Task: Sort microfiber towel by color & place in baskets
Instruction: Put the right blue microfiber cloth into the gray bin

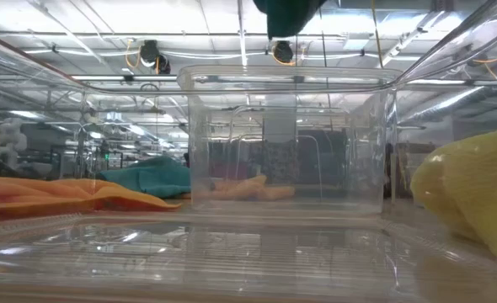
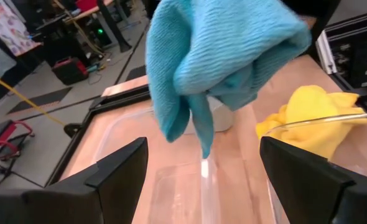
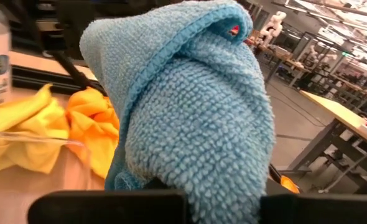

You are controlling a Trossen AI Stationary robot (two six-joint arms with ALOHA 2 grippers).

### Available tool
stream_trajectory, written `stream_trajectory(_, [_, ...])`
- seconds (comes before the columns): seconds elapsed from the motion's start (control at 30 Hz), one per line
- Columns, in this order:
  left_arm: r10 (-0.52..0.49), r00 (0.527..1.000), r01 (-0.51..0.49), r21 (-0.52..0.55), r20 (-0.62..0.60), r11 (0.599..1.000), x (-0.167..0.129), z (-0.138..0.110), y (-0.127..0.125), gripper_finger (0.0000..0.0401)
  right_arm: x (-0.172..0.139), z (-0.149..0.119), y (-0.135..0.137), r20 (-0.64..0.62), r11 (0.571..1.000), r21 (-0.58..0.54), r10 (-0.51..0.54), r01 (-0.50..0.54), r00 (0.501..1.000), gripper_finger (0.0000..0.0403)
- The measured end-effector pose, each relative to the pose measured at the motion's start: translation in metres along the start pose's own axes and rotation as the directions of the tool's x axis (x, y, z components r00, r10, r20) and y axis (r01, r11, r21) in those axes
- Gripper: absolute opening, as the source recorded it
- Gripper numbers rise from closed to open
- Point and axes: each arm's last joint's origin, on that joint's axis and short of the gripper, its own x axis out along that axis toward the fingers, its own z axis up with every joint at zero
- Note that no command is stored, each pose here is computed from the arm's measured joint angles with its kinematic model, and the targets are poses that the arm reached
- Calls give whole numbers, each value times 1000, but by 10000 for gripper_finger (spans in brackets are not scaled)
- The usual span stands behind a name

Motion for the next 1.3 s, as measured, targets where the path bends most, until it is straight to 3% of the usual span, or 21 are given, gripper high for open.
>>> stream_trajectory(0.27, [-13,1000,13,-13,-1,1000,0,0,0,313,-18,5,2,16,999,22,40,-40,999,25])
stream_trajectory(0.37, [-17,1000,17,-47,-8,999,0,-1,0,313,-25,15,-9,26,998,7,55,-56,998,25])
stream_trajectory(0.47, [-18,1000,17,-75,-7,997,0,-1,0,313,-35,29,-26,-2,991,-17,134,-134,991,25])
stream_trajectory(0.6, [-18,1000,17,-113,-5,993,0,-1,0,313,-45,38,-56,-110,968,87,246,-237,963,25])
stream_trajectory(0.7, [-18,1000,17,-149,-5,989,0,-1,0,313,-50,32,-73,-218,954,193,270,-230,938,25])
stream_trajectory(0.83, [-18,1000,17,-187,-4,982,0,-1,0,313,-60,14,-86,-400,947,253,291,-200,869,25])
stream_trajectory(1.07, [-9,1000,8,-203,-7,979,2,-1,2,312,-71,-14,-95,-685,945,327,239,-2,689,25])
stream_trajectory(1.2, [-7,1000,5,-205,-8,979,2,-1,3,312,-75,-23,-95,-763,949,303,185,90,620,25])
stream_trajectory(1.3, [-8,1000,6,-202,-11,979,3,-2,2,312,-77,-27,-95,-787,953,275,148,126,599,25])
